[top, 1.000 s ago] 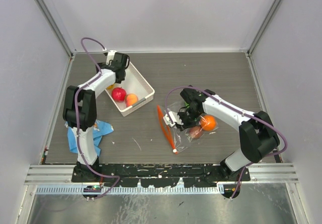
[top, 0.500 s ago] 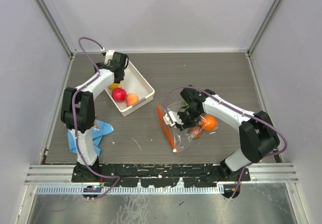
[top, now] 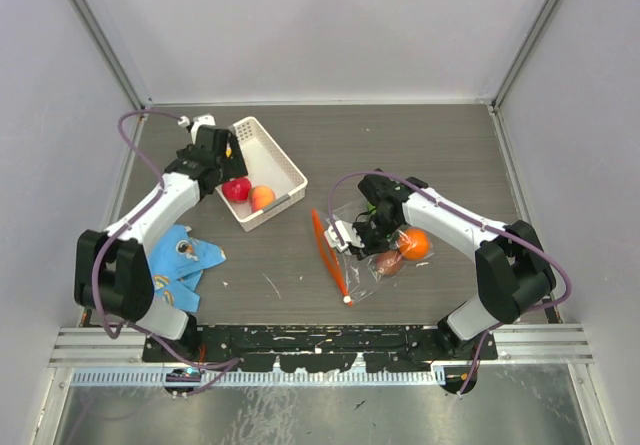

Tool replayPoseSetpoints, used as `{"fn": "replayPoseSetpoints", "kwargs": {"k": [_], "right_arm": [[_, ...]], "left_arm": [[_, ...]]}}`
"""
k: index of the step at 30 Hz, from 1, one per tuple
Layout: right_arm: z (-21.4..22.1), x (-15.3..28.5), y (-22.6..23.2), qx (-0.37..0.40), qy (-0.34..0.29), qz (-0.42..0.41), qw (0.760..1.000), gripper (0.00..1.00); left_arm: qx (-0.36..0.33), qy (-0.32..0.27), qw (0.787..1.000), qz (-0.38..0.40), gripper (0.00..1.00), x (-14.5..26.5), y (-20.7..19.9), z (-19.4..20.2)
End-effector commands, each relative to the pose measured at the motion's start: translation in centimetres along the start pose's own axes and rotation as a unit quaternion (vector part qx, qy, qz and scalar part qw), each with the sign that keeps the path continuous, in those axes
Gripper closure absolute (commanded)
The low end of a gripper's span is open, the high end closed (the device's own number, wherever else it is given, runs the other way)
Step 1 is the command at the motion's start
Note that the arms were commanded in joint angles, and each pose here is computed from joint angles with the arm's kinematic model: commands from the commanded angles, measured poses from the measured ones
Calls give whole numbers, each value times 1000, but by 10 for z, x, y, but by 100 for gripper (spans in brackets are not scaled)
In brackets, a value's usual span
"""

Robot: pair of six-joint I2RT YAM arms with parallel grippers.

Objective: Open the zip-top bag and remove the fake food
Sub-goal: Pick up the fake fruit from the zipper food storage bag.

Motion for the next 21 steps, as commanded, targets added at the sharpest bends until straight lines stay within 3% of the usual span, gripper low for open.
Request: {"fn": "replayPoseSetpoints", "kwargs": {"k": [1,6,10,15,21], "right_arm": [[-12,11,-6,22,-20,16,999,99],[-13,13,-5,24,-22,17,999,99],[-16,16,-5,27,-25,21,999,99],[-18,19,-4,29,-33,23,999,99],[-22,28,-3,33,-47,32,998,99]], "left_arm": [[47,-41,989,132,2,28,-9,-6],[66,-55,959,268,2,48,-15,14],[63,-73,911,402,2,73,-21,24],[49,-76,872,481,0,92,-27,42],[26,-61,848,527,17,103,-42,76]]}}
Point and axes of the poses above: each gripper's point midway between its finger pads, its own x axis back along the fingers, its own y axis along the line the jaws close on, z = x × y, the point moved 10 cm from there along x, back along the fingers, and after that the axes turned 5 degrees about -x, right-handed, at the moved point
